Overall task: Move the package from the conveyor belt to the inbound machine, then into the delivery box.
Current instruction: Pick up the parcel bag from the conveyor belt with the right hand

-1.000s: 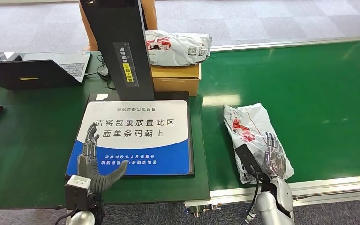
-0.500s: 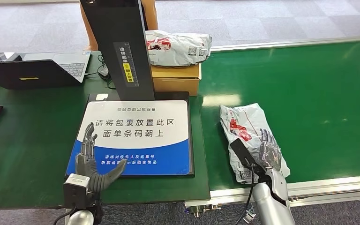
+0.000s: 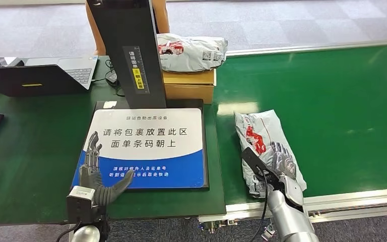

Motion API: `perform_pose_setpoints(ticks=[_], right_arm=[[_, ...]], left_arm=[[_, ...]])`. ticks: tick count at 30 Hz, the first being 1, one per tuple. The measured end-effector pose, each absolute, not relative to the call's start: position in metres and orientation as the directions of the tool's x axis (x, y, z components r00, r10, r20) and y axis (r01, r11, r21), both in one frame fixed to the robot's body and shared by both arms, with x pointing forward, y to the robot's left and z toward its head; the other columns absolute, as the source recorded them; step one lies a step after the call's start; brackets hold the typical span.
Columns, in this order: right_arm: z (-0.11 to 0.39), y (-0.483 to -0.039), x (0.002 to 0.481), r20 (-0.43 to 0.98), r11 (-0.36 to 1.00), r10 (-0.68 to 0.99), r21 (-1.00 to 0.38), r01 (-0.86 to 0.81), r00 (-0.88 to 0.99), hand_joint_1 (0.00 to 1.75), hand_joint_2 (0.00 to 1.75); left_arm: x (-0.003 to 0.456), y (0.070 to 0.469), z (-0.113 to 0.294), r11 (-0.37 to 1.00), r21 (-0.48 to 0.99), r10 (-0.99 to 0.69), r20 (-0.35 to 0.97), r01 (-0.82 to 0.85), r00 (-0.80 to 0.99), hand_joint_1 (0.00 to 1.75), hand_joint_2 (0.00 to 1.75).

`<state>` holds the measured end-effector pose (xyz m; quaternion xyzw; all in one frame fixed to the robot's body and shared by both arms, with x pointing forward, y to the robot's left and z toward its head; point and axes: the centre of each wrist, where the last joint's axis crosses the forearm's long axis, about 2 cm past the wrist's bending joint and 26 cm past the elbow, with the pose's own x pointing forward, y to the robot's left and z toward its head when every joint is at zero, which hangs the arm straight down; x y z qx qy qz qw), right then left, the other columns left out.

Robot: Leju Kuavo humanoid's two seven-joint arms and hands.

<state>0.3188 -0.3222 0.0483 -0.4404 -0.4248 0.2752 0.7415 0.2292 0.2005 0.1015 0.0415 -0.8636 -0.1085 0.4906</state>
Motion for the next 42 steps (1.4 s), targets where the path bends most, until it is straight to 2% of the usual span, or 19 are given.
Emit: perform_pose_setpoints(ticks=[9, 10, 13, 14, 33, 42], right_arm=[[0.047, -0.312, 0.334, 0.323, 0.432, 0.806, -0.894, -0.121, 0.496, 0.0, 1.75], [0.047, -0.311, 0.334, 0.318, 0.431, 0.807, -0.893, -0.128, 0.498, 0.24, 1.75], [0.045, -0.309, 0.335, 0.304, 0.425, 0.815, -0.892, -0.153, 0.493, 1.54, 1.75], [0.044, -0.308, 0.335, 0.302, 0.423, 0.819, -0.892, -0.158, 0.487, 1.74, 1.75], [0.049, -0.302, 0.335, 0.342, 0.407, 0.848, -0.91, -0.084, 0.404, 1.75, 1.75], [0.05, -0.301, 0.319, 0.391, 0.423, 0.832, -0.906, 0.007, 0.394, 1.75, 1.75]], left_arm=[[0.229, 0.202, 0.103, 0.975, 0.221, -0.18, 0.847, 0.024, -0.5, 0.0, 1.75], [0.23, 0.202, 0.104, 0.975, 0.221, -0.179, 0.848, 0.026, -0.499, 0.0, 1.75], [0.231, 0.202, 0.105, 0.974, 0.224, -0.181, 0.846, 0.027, -0.502, 0.0, 1.75], [0.232, 0.202, 0.105, 0.974, 0.225, -0.182, 0.845, 0.026, -0.503, 0.0, 1.75], [0.228, 0.204, 0.106, 0.974, 0.228, -0.196, 0.843, 0.002, -0.501, 0.0, 1.75], [0.227, 0.204, 0.106, 0.973, 0.231, -0.194, 0.845, 0.013, -0.499, 0.0, 1.75]])
